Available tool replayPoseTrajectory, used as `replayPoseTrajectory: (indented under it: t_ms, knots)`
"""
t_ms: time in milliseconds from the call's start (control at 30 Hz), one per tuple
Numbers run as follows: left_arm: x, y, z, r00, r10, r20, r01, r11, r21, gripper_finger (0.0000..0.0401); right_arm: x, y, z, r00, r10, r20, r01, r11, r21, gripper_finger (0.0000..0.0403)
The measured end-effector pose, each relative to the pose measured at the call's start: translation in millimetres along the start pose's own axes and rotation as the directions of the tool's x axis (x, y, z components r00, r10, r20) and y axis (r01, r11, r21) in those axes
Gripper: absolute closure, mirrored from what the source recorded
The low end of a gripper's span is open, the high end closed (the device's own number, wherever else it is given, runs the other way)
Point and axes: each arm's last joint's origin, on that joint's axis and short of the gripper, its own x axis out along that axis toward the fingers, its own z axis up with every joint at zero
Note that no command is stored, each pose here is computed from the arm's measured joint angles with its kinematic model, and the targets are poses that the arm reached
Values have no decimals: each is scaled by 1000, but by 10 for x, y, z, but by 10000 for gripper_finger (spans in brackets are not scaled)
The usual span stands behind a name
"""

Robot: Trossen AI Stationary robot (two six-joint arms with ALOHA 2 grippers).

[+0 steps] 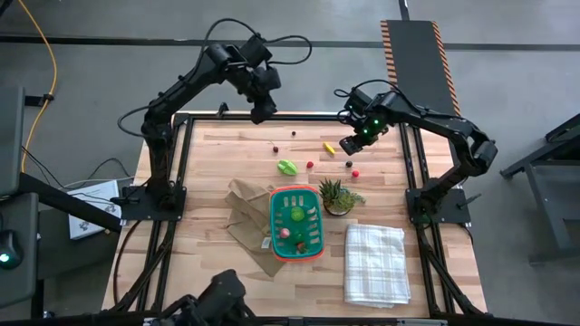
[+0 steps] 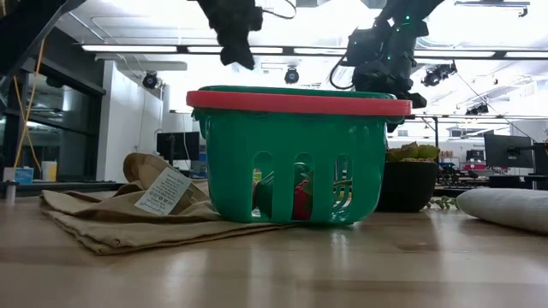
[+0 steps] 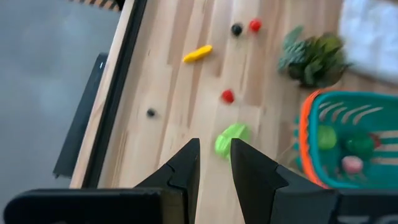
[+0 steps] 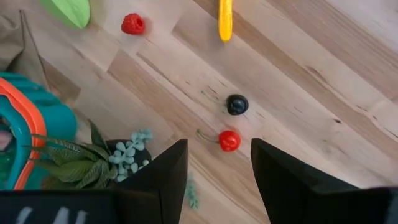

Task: Pick and placing Produce into tupperware
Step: Put the green starfruit into the green basket

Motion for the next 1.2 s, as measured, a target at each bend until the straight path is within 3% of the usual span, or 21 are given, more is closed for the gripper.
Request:
replayPoseTrajectory:
  t_ms: [367, 500, 767, 967, 1200]
  knots:
    - [149, 332, -268, 996, 19, -86, -29, 993, -113, 320, 0, 7, -3, 1000, 28, -10, -28, 999, 25, 236]
    - [244, 434, -323, 998, -22, -58, 13, 988, -152, 320, 0, 7, -4, 1000, 29, -10, -29, 999, 29, 236]
    - [560, 452, -484, 987, -133, -90, 111, 970, -218, 320, 0, 10, -4, 999, 40, -13, -40, 999, 21, 236]
    - [694, 461, -589, 978, -167, -126, 129, 955, -265, 320, 0, 12, 2, 999, 42, -6, -41, 999, 11, 236]
    - [703, 467, -531, 977, -210, -40, 187, 930, -318, 320, -1, 19, 20, 999, 54, 11, -54, 999, -5, 236]
